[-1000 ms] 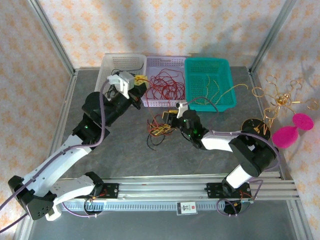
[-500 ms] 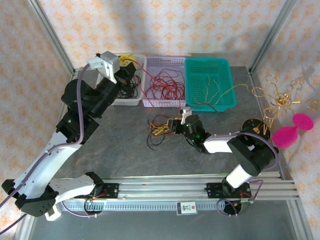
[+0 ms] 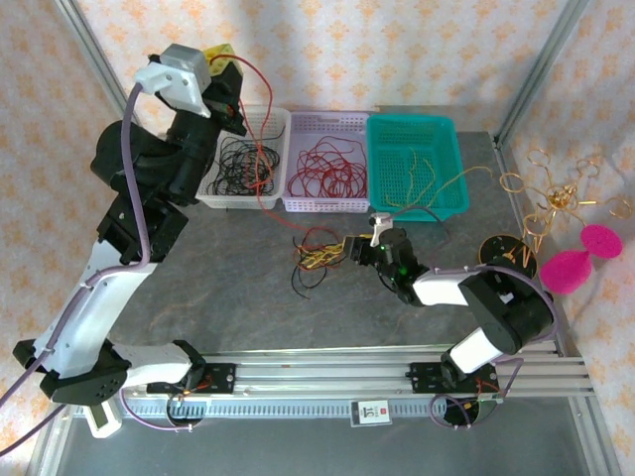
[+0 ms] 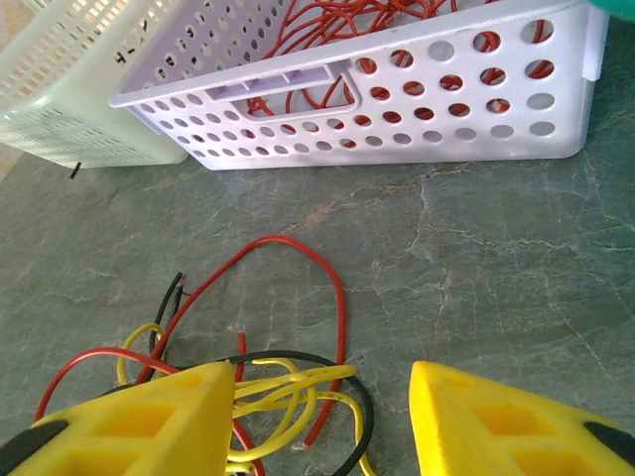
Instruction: Untangle the cables
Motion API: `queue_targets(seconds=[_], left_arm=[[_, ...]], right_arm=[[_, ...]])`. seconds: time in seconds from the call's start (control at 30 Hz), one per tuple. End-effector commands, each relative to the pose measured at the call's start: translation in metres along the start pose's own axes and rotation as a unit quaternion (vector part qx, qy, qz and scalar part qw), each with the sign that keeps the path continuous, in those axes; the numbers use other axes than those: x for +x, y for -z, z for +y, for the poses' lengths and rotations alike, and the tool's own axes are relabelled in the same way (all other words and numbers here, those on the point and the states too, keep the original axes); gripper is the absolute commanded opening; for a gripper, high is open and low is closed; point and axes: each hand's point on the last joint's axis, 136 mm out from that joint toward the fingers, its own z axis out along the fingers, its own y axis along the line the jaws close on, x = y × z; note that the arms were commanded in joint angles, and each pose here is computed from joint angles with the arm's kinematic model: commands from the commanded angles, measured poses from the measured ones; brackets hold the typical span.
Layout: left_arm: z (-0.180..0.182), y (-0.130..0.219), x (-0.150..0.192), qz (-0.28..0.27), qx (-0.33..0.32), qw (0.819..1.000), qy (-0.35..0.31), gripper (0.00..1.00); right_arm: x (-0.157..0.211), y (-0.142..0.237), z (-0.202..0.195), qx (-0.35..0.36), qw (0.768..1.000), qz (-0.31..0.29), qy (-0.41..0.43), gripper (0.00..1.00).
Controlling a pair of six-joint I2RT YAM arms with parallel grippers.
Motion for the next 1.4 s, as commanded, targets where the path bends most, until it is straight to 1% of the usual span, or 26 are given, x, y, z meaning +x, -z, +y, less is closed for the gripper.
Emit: queue_targets(seconds=[0.0, 0.13, 0.3, 0.43, 0.63, 0.7, 0.8, 0.87, 0.97, 1.03, 1.13, 1.2, 1.27, 1.37], left_arm=[[0.002, -0.008, -0.007, -0.012, -0.014, 1.000, -0.019, 0.00], [-0.004, -0.025, 0.004, -0.010, -0.008, 1.000, -0.021, 0.00], [-0.007, -0.049, 0.021, -0.008, -0.014, 1.000, -0.022, 0.00], [-0.001, -0.070, 0.039, -0.011, -0.031, 0.999, -0.020, 0.00], [0.006, -0.103, 0.067, -0.014, -0.045, 0.999, -0.010, 0.00], [0.003, -0.113, 0.072, -0.010, -0.041, 0.999, -0.010, 0.00], [-0.007, -0.124, 0.087, 0.009, -0.023, 1.000, -0.008, 0.00], [-0.010, -0.128, 0.096, 0.025, -0.015, 1.000, -0.004, 0.00], [-0.020, -0.127, 0.109, 0.050, 0.012, 0.999, -0.001, 0.00], [-0.028, -0.123, 0.113, 0.065, 0.035, 0.997, 0.000, 0.00], [-0.039, -0.116, 0.116, 0.084, 0.071, 0.994, 0.001, 0.00], [-0.047, -0.111, 0.116, 0.095, 0.101, 0.990, -0.001, 0.00], [-0.058, -0.105, 0.118, 0.110, 0.134, 0.985, -0.004, 0.00], [-0.057, -0.101, 0.117, 0.117, 0.137, 0.984, -0.009, 0.00]], right_arm=[[-0.009, 0.010, 0.006, -0.013, 1.000, -0.014, 0.001, 0.51], [-0.020, 0.020, 0.012, -0.014, 1.000, -0.017, 0.010, 0.52], [-0.036, 0.037, 0.005, 0.031, 0.999, -0.023, 0.013, 0.52], [-0.047, 0.057, 0.002, 0.058, 0.998, -0.030, 0.008, 0.52], [-0.063, 0.090, 0.003, 0.071, 0.996, -0.051, 0.005, 0.53], [-0.070, 0.099, 0.012, 0.056, 0.997, -0.058, 0.009, 0.54], [-0.097, 0.116, 0.041, -0.001, 0.996, -0.088, 0.026, 0.62], [-0.123, 0.130, 0.069, -0.052, 0.990, -0.119, 0.049, 0.69], [-0.158, 0.143, 0.105, -0.105, 0.978, -0.152, 0.102, 0.73], [-0.177, 0.143, 0.120, -0.116, 0.971, -0.162, 0.135, 0.72], [-0.194, 0.127, 0.132, -0.132, 0.965, -0.159, 0.162, 0.72], [-0.206, 0.116, 0.136, -0.144, 0.965, -0.154, 0.158, 0.71], [-0.221, 0.113, 0.145, -0.172, 0.961, -0.157, 0.151, 0.71], [-0.236, 0.107, 0.150, -0.180, 0.959, -0.163, 0.144, 0.71]])
